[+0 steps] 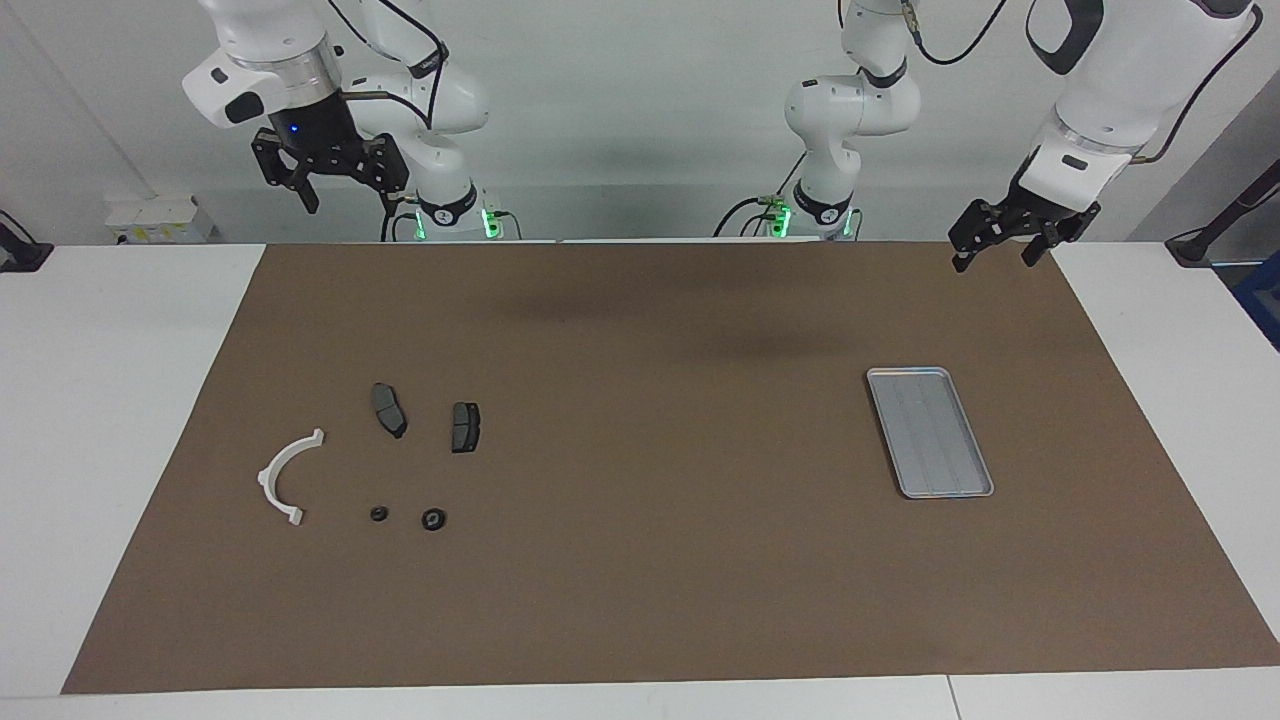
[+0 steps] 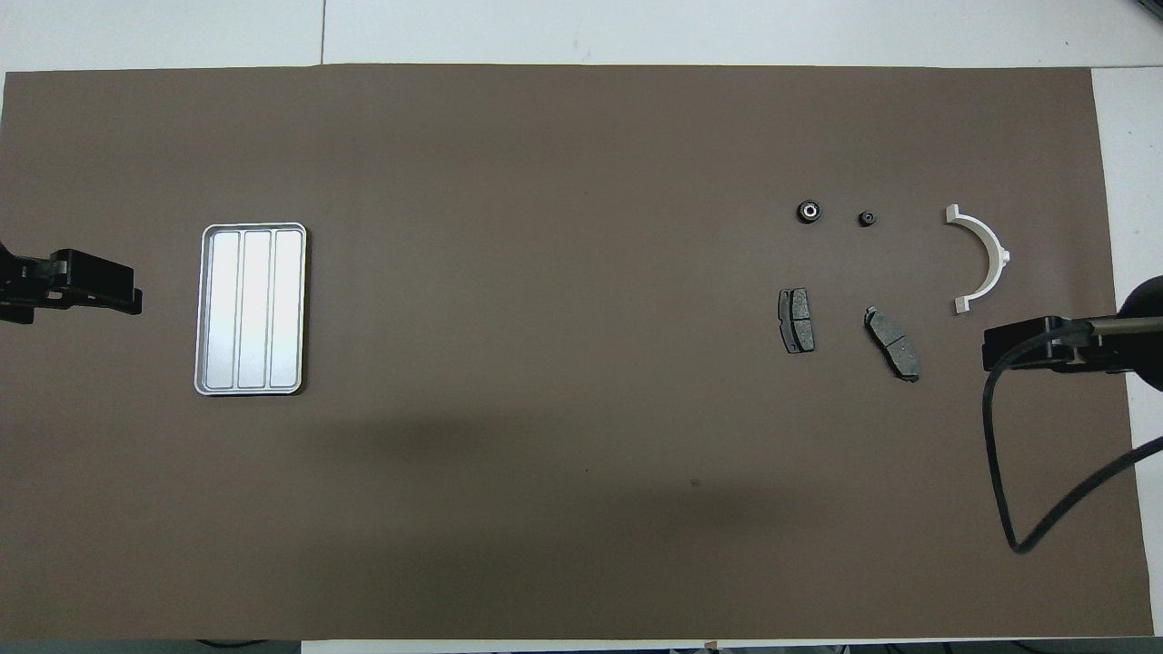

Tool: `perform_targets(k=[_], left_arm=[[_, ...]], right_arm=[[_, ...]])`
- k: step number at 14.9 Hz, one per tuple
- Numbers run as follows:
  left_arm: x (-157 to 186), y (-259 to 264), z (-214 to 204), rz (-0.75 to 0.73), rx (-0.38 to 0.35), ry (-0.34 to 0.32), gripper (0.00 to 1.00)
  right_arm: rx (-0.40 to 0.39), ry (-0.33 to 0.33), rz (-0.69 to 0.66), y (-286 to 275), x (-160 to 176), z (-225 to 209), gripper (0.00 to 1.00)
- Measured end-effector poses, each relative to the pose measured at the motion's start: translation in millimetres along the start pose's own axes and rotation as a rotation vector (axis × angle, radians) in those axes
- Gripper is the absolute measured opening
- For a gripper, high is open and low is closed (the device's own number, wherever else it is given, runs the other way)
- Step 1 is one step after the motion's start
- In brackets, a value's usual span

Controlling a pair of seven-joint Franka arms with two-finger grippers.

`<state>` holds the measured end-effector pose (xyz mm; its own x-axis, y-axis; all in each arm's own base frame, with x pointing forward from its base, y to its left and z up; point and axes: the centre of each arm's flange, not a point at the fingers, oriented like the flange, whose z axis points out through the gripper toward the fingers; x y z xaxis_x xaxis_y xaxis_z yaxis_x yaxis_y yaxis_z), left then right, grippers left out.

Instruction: Pick bearing gear from pile to tray

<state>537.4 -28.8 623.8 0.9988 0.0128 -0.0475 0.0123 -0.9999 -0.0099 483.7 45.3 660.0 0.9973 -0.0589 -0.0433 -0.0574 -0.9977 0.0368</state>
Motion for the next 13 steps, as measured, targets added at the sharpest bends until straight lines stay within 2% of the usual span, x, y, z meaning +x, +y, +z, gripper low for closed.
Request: perform_targets(k=[10, 13], left_arm=[[0.0, 0.0, 0.0, 0.000, 0.000, 0.000, 1.00], [0.0, 0.0, 0.0, 0.000, 0.000, 0.000, 1.00]], right_arm=[[0.001, 0.000, -0.026, 2.2, 0.3, 0.0, 1.00], [0.005, 0.025, -0.055, 5.5, 4.7, 0.8, 1.00]])
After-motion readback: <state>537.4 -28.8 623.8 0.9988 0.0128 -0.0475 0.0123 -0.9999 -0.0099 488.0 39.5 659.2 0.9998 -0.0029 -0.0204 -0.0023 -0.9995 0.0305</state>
